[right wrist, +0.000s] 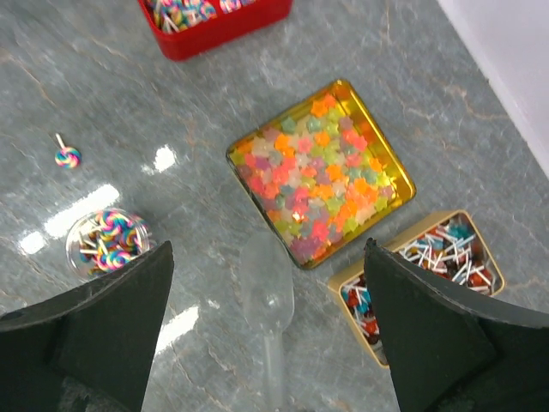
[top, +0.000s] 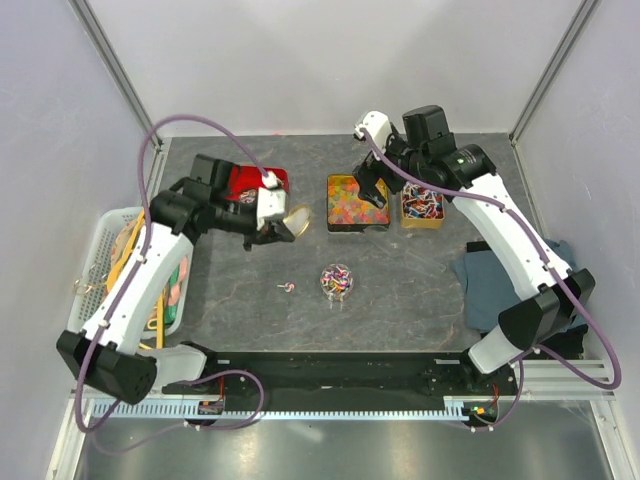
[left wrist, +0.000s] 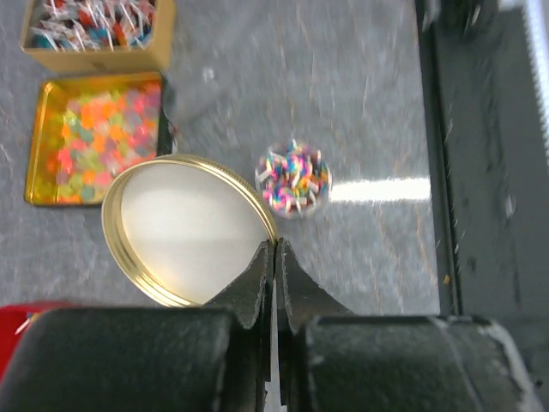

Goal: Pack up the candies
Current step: Pick up the bottle lid at the center of the board, then adjust the bottle lid.

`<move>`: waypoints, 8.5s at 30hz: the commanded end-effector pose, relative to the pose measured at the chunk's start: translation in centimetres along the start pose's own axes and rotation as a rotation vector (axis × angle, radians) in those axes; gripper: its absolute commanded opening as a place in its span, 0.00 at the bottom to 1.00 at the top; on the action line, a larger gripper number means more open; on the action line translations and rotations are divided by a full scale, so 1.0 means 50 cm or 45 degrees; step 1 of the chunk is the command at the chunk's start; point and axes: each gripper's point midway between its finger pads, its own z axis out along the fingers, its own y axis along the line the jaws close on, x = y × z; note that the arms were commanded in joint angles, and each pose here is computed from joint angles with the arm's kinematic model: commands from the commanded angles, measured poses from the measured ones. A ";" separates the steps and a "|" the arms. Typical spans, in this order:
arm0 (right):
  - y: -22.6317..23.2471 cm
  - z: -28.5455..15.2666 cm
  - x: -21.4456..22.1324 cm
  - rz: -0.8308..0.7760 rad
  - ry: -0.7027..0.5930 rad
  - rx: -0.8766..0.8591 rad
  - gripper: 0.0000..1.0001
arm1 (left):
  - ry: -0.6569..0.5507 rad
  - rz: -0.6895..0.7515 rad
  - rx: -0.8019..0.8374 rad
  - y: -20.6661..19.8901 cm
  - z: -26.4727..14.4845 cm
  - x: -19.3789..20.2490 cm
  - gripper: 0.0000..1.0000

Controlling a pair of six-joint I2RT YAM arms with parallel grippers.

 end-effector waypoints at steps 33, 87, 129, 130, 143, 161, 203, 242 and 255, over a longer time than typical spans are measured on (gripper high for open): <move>0.038 0.098 -0.159 -0.227 -0.591 -0.060 0.98 | -0.744 -0.761 0.743 0.230 -0.107 -0.264 0.02; 0.048 -0.041 -0.248 -0.138 -0.762 -0.573 0.98 | -0.711 -0.768 0.784 0.207 -0.103 -0.273 0.02; 0.099 -0.076 -0.130 -0.072 -0.800 -1.101 0.98 | -0.681 -0.730 0.962 0.094 -0.048 -0.313 0.02; 0.099 -0.077 -0.134 -0.077 -0.801 -1.101 0.98 | -0.681 -0.731 0.966 0.093 -0.047 -0.312 0.02; 0.136 -0.088 -0.149 -0.101 -0.794 -1.150 0.85 | -0.672 -0.776 0.983 0.111 -0.020 -0.293 0.02; 0.137 -0.072 -0.134 0.001 -0.754 -1.185 0.00 | -0.674 -0.816 0.966 0.138 -0.011 -0.273 0.06; 0.052 -0.030 -0.173 0.319 -0.749 -0.736 0.00 | -0.455 -0.638 0.153 0.249 0.097 -0.145 0.99; 0.020 -0.030 -0.144 0.408 -0.702 -0.720 0.48 | -0.521 -0.629 0.395 0.182 0.107 -0.164 0.02; -0.030 -0.074 -0.091 -0.292 -0.501 -0.091 0.89 | -0.530 -0.948 0.511 0.209 0.097 -0.186 0.02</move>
